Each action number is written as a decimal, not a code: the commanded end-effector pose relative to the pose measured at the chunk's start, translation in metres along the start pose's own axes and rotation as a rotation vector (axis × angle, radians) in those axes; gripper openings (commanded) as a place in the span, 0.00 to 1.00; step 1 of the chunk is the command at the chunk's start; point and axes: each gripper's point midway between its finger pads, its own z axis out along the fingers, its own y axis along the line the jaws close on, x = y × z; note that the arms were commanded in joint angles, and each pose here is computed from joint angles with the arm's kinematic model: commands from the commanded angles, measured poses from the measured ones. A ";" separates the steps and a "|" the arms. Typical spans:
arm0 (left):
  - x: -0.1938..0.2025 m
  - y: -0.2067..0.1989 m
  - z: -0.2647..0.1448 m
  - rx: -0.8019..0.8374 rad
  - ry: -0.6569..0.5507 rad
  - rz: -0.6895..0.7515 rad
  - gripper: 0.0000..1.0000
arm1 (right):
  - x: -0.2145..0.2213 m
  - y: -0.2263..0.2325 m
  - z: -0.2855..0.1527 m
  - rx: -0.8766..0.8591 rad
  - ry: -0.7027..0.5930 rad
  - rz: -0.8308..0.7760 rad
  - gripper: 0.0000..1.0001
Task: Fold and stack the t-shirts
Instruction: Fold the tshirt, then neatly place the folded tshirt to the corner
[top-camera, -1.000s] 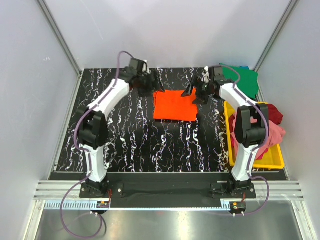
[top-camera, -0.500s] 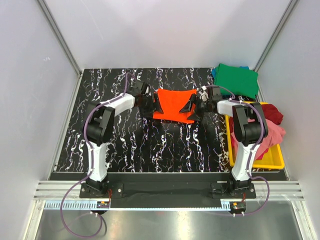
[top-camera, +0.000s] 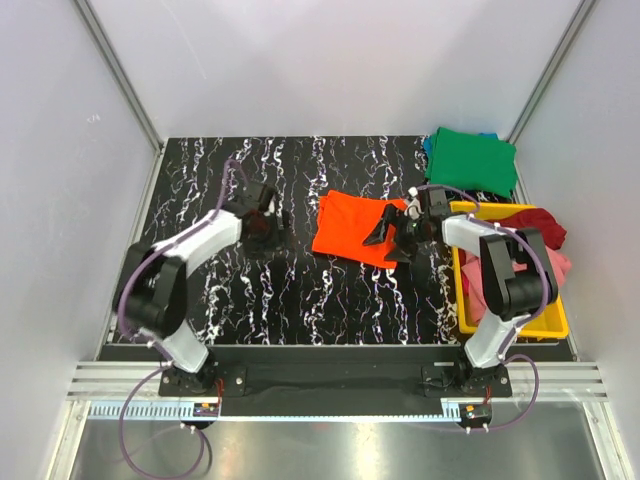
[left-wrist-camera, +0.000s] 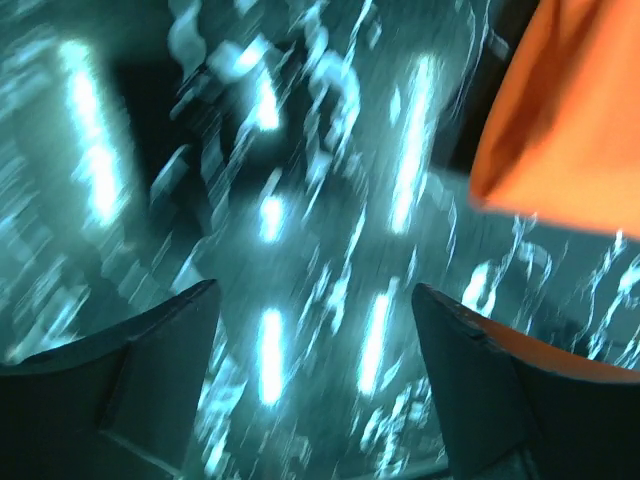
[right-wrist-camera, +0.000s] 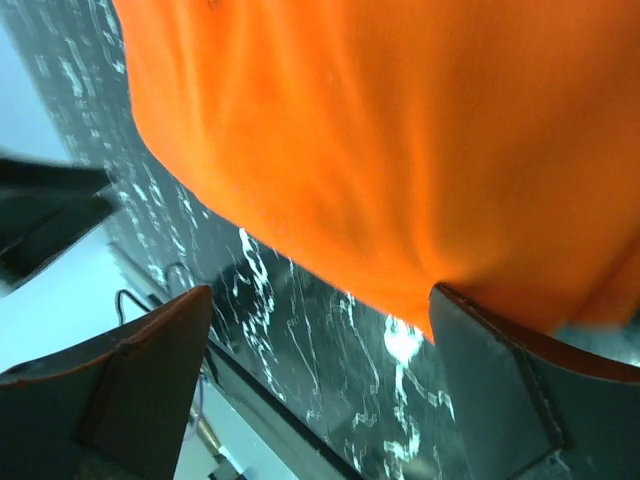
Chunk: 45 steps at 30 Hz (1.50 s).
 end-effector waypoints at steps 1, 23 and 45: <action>-0.011 0.009 -0.074 -0.052 -0.117 0.067 0.88 | -0.011 0.020 -0.037 0.089 -0.059 -0.086 0.98; 0.036 0.053 -0.162 -0.037 -0.396 0.138 0.98 | -0.157 -0.060 -0.025 0.368 -0.220 -0.056 0.99; 0.034 0.055 -0.162 -0.045 -0.408 0.138 0.98 | -0.075 -0.046 0.058 -0.030 0.028 -0.003 0.65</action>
